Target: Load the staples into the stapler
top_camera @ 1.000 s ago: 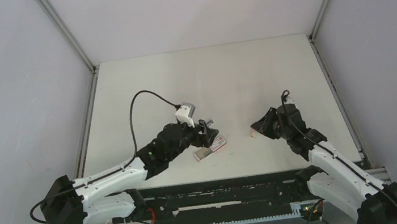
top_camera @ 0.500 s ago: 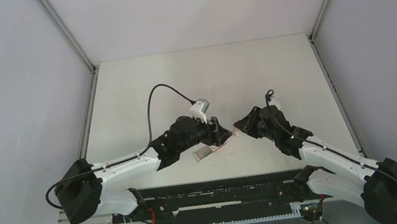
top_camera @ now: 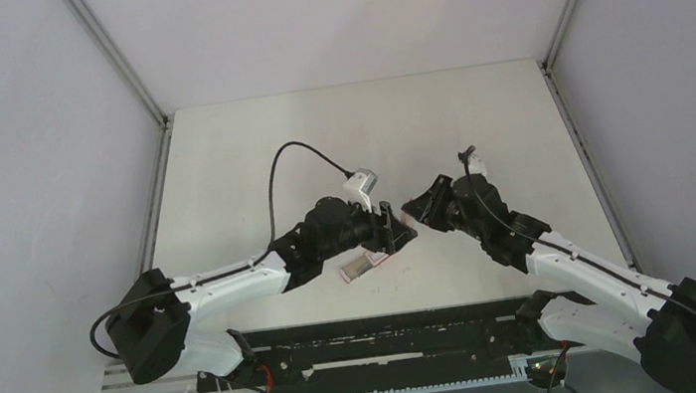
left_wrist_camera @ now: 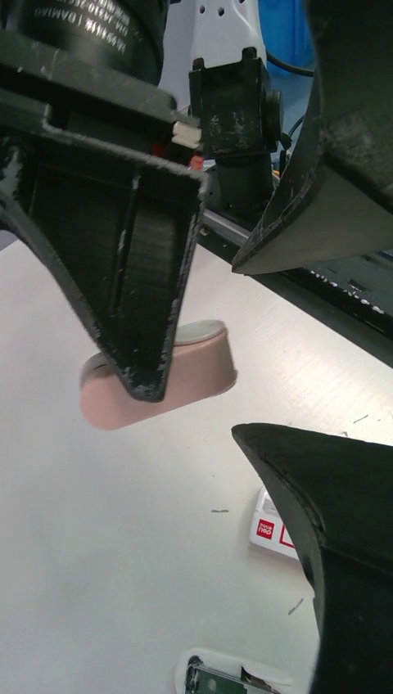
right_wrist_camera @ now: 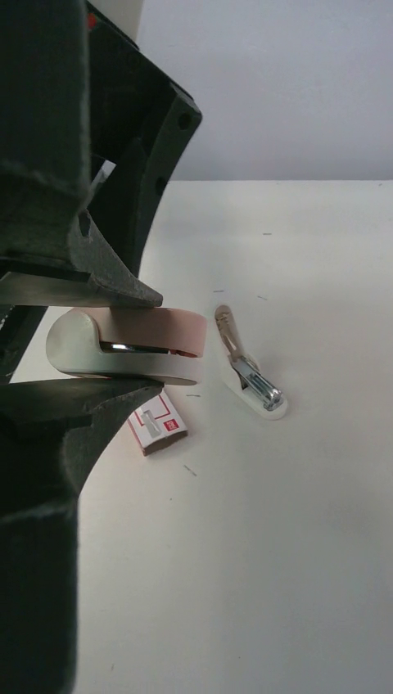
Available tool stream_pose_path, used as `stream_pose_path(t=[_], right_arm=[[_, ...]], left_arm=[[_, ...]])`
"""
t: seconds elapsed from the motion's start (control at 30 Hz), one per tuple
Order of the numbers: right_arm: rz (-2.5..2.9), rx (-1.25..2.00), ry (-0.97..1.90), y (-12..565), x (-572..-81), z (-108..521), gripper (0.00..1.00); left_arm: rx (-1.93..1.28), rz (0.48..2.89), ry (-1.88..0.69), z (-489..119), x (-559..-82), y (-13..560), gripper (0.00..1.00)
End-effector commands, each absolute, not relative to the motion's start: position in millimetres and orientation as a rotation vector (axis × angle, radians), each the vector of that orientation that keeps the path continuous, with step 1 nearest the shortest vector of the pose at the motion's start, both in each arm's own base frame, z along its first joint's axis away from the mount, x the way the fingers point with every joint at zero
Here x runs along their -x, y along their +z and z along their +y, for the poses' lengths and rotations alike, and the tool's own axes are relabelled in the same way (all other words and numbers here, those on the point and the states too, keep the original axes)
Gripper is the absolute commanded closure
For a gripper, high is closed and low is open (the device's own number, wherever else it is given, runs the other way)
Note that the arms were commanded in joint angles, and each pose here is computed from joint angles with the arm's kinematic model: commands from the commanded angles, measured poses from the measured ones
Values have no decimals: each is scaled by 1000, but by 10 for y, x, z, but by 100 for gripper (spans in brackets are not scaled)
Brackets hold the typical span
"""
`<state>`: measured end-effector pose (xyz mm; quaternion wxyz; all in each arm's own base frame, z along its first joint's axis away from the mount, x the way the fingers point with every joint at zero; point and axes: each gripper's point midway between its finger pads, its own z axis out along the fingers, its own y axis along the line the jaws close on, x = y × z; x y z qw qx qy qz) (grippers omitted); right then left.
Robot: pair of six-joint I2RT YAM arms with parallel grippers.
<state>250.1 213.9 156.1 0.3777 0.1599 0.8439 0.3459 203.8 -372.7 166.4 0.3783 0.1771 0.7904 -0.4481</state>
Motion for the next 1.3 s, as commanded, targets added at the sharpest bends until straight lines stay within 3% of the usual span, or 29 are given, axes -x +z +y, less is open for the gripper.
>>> stream_pose_path(t=[0.0,0.27,0.5,0.87,1.0,1.1,1.27], right_arm=[[2089,-312,959,1919,-2450,2236,100],[2094,-321,987,1966,-2321,2269,100],[2075,-316,971,2001,-2270,2283,100],[2091,-224,918,1941,-2194,2303,100],[2090,-200,847,1896,-2213,2210,82],[2076,-167,816,1915,-2208,2155,54],[2008,-82,804,2082,-2199,2076,18]], left_arm=[[-477,1945,-1207,-3909,-2089,1943,29],[-462,1903,-1175,-3981,-2227,1993,29],[-450,1895,-1149,-3985,-2287,1977,35],[-472,1858,-1119,-3930,-2296,2033,98],[-451,1848,-1079,-3817,-2309,2029,100],[-452,1854,-1054,-3752,-2299,2004,100],[-453,1870,-999,-3633,-2297,1953,100]])
